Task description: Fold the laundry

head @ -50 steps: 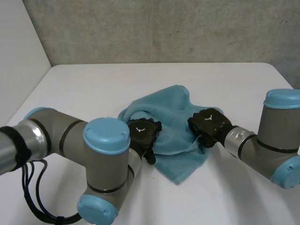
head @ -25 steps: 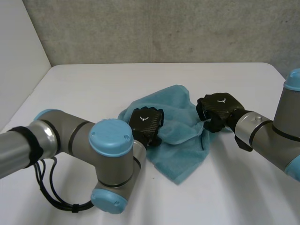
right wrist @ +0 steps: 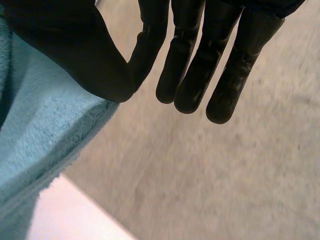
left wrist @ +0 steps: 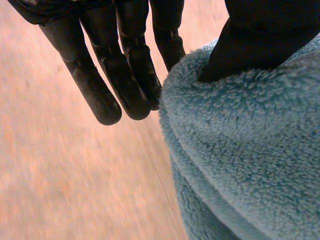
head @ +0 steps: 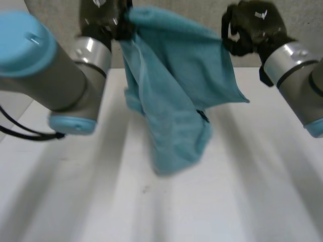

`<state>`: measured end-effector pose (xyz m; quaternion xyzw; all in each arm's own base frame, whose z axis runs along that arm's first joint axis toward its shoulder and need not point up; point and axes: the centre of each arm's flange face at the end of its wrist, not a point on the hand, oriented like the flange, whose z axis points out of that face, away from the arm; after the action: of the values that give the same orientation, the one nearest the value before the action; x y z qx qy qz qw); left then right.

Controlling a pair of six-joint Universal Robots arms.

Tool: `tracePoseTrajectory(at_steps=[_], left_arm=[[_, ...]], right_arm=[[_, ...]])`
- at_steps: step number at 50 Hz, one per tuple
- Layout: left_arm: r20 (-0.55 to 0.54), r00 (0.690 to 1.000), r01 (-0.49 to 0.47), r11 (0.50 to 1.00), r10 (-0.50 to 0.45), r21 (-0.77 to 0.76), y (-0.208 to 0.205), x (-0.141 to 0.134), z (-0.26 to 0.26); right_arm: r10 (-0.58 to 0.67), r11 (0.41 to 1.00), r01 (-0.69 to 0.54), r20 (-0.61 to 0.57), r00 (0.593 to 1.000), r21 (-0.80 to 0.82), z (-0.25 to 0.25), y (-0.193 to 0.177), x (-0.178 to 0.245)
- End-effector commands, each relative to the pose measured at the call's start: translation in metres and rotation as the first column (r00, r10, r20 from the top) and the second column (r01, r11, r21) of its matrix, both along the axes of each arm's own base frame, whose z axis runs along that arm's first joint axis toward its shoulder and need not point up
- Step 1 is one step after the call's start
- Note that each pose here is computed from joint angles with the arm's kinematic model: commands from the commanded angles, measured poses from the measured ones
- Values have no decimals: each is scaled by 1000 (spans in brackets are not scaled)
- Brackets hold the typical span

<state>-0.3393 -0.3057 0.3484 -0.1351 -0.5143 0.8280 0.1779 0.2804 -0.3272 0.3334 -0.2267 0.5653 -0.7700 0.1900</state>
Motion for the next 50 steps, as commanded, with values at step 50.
tracePoseTrajectory(at_steps=[50], left_arm=[[410, 911, -324, 699, 49, 638, 83, 103, -182]], right_arm=[[73, 886, 86, -321, 944, 455, -147, 39, 1]])
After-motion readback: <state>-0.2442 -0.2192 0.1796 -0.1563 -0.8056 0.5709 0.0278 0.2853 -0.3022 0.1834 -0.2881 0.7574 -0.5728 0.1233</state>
